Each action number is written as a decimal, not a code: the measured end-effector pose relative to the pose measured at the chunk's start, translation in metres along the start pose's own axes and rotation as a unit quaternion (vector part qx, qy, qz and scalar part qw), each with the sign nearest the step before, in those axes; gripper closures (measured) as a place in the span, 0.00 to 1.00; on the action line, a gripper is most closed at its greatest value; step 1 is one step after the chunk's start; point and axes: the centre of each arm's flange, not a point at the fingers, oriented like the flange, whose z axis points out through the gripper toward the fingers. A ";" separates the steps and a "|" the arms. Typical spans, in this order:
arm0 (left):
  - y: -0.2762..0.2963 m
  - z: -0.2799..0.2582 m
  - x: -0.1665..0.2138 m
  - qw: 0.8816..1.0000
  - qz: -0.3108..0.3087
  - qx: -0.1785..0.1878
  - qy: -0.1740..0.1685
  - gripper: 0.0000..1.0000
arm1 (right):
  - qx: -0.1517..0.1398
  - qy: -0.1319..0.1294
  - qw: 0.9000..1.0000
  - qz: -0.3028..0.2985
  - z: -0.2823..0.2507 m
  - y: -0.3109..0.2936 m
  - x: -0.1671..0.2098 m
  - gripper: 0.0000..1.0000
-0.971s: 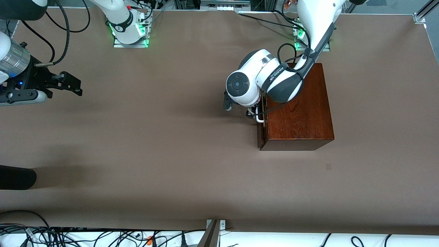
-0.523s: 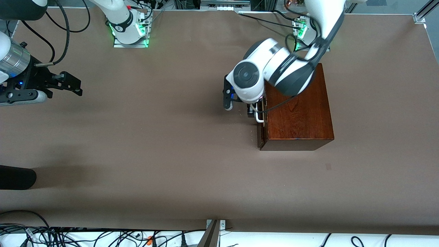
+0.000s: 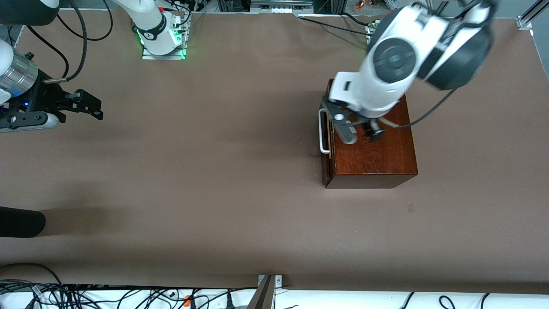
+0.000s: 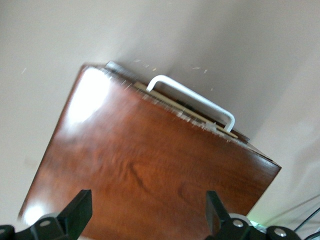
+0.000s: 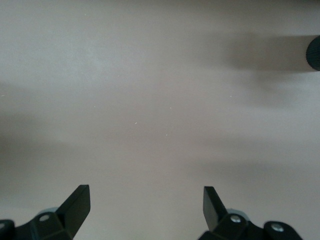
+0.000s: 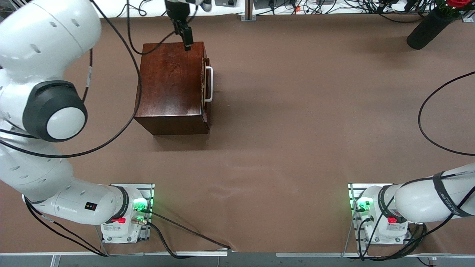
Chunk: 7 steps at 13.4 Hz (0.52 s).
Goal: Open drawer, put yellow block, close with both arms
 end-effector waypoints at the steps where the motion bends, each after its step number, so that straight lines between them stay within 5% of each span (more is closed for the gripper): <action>1: -0.011 -0.014 -0.015 0.999 -0.033 0.000 0.003 0.00 | 0.000 0.000 1.000 0.000 0.000 0.000 0.000 0.00; 5: -0.060 -0.049 -0.072 0.992 -0.127 0.008 0.020 0.00 | 0.000 0.000 1.000 0.000 0.000 0.000 0.000 0.00; 7: -0.086 -0.057 -0.104 0.977 -0.207 -0.001 0.051 0.00 | 0.000 0.000 1.000 0.000 0.000 0.000 0.000 0.00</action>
